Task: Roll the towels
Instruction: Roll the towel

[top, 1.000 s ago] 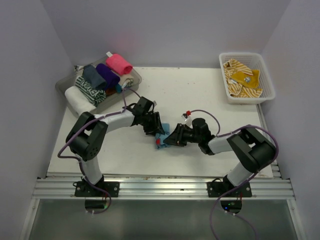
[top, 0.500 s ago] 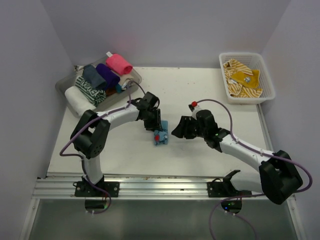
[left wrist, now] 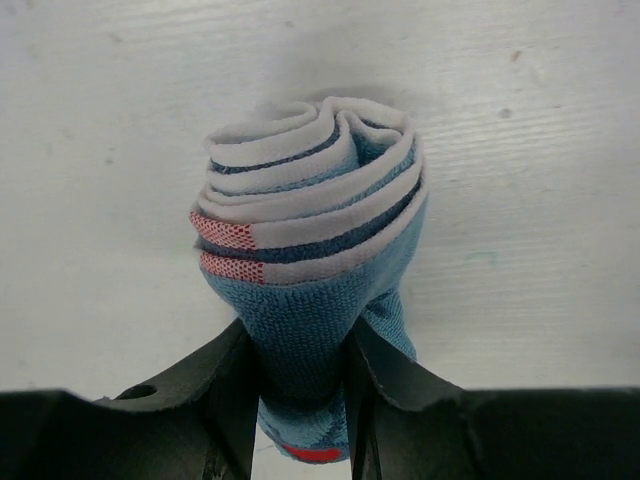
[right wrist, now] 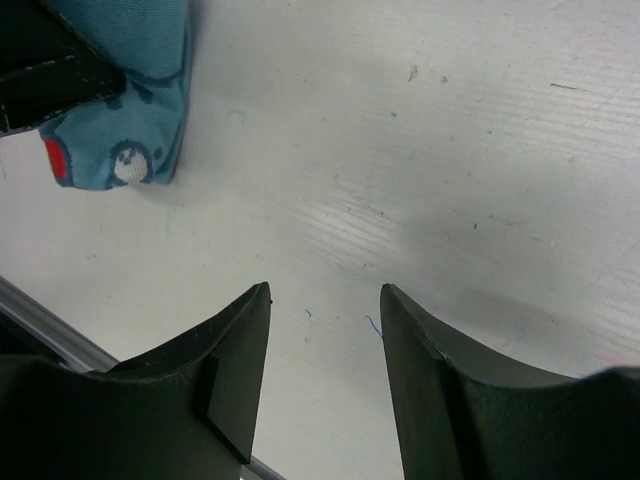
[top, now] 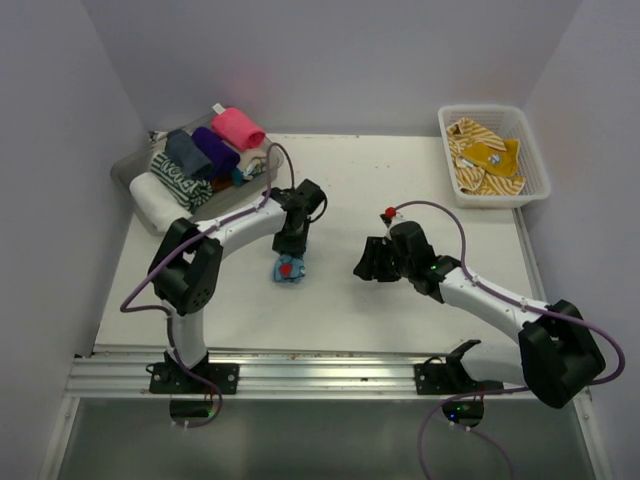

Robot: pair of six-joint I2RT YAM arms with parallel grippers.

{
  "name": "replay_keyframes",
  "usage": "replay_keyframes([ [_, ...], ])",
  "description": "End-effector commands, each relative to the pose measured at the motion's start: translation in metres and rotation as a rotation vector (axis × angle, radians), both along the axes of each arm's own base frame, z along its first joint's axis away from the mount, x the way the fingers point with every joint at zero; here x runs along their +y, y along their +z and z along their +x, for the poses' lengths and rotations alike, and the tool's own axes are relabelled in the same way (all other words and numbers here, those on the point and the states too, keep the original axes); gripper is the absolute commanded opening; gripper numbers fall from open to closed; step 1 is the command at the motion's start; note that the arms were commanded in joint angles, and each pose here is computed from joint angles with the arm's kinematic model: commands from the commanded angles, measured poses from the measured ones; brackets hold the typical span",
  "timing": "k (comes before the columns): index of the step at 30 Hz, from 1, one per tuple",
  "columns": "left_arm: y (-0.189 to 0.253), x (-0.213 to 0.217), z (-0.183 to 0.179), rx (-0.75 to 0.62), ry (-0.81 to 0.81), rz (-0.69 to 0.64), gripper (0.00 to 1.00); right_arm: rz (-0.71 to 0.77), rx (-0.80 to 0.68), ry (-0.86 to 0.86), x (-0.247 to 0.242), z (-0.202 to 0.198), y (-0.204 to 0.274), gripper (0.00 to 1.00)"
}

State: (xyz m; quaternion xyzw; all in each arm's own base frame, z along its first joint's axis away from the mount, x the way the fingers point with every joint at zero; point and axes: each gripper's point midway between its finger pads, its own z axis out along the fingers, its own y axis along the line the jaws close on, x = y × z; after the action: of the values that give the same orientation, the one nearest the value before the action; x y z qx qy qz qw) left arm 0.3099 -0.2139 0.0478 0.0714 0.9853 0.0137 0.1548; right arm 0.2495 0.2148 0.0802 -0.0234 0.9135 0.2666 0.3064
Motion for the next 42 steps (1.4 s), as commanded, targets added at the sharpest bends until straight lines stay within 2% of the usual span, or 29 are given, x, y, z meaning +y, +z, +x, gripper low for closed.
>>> replay_keyframes([
  [1, 0.015, 0.041, 0.001, -0.037, -0.010, 0.249, 0.36, -0.011, -0.031, -0.003, 0.001, 0.008, 0.008, 0.52],
  [5, 0.023, 0.043, 0.003, -0.070, -0.007, 0.269, 0.33, -0.014, -0.028, -0.002, 0.001, 0.008, 0.006, 0.51],
  [14, 0.014, 0.034, 0.005, -0.054, -0.027, 0.239, 0.35, 0.004, -0.022, 0.000, 0.004, 0.007, 0.004, 0.51],
  [16, 0.008, 0.030, 0.008, -0.048, -0.026, 0.228, 0.39, 0.006, -0.015, 0.004, 0.004, 0.006, 0.002, 0.51],
  [17, 0.006, 0.026, 0.008, -0.044, -0.030, 0.218, 0.46, 0.006, -0.017, 0.005, 0.005, 0.007, 0.002, 0.51],
  [23, -0.016, 0.013, 0.007, 0.005, -0.043, 0.164, 0.62, 0.004, -0.013, 0.004, 0.003, 0.004, 0.000, 0.51],
  [28, -0.014, 0.015, 0.009, -0.004, -0.019, 0.159, 0.64, 0.001, -0.009, 0.004, 0.001, 0.002, -0.002, 0.51],
  [31, -0.008, 0.019, 0.010, -0.025, 0.006, 0.157, 0.70, 0.005, -0.007, 0.006, 0.003, 0.002, -0.003, 0.51],
  [32, -0.009, 0.021, 0.009, -0.027, 0.016, 0.154, 0.75, 0.008, -0.003, 0.010, 0.004, 0.002, -0.003, 0.51],
  [34, -0.002, 0.024, 0.012, -0.048, 0.034, 0.134, 0.77, 0.011, -0.002, 0.012, 0.005, 0.002, -0.003, 0.51],
  [37, 0.001, 0.027, 0.012, -0.062, 0.052, 0.111, 0.87, 0.015, -0.001, 0.014, 0.006, 0.003, -0.003, 0.51],
  [42, -0.004, 0.035, 0.009, -0.046, 0.074, 0.114, 0.91, 0.017, 0.004, 0.020, 0.007, 0.002, -0.004, 0.51],
])
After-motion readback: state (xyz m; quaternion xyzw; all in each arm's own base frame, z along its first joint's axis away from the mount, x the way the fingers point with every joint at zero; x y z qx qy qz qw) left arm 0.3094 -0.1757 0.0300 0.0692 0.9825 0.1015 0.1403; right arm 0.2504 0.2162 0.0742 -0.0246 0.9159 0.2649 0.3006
